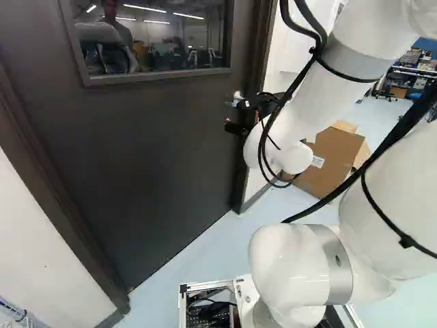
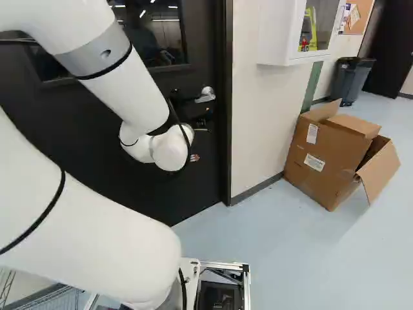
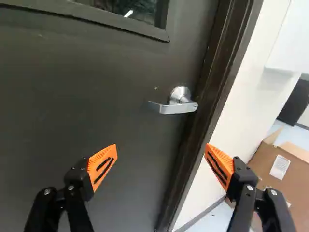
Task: Open the door and move inside
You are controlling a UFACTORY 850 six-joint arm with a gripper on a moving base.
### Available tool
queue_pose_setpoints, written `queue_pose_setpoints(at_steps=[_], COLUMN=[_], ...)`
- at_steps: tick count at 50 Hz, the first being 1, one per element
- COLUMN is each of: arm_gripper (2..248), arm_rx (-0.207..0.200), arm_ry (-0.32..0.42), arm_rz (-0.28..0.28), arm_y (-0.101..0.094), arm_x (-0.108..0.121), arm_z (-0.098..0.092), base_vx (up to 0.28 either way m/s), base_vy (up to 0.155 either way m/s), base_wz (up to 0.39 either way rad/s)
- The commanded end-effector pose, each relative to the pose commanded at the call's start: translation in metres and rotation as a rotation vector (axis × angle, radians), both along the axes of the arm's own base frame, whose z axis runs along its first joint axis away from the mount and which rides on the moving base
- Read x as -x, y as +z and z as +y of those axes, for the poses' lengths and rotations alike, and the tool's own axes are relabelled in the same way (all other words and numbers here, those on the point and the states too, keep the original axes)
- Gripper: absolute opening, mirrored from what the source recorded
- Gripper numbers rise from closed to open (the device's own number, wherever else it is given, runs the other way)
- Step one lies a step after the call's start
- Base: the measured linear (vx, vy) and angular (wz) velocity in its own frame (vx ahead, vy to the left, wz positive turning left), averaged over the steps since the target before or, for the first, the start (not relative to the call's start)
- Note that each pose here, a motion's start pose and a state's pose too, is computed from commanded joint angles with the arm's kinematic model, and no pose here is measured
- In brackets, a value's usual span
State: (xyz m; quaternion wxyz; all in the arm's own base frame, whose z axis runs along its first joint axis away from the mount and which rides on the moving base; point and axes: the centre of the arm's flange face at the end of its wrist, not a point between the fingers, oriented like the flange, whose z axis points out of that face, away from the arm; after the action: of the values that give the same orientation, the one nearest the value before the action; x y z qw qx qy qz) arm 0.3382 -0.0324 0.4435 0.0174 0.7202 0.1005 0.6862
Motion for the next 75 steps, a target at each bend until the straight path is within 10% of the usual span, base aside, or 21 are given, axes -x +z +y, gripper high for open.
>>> queue_pose_setpoints(at_steps=[52, 75], arm_gripper=[247, 247], arm_rx=[0.247, 0.266], arm_ry=[0.275, 0.294], arm_rz=[-0.145, -0.144], arm_y=[0.056, 0.058], arm_x=[-0.053, -0.08], arm_z=[-0.034, -0.048], base_vx=[0.0, 0.0], base_vy=[0.0, 0.0], base_wz=[0.0, 0.0])
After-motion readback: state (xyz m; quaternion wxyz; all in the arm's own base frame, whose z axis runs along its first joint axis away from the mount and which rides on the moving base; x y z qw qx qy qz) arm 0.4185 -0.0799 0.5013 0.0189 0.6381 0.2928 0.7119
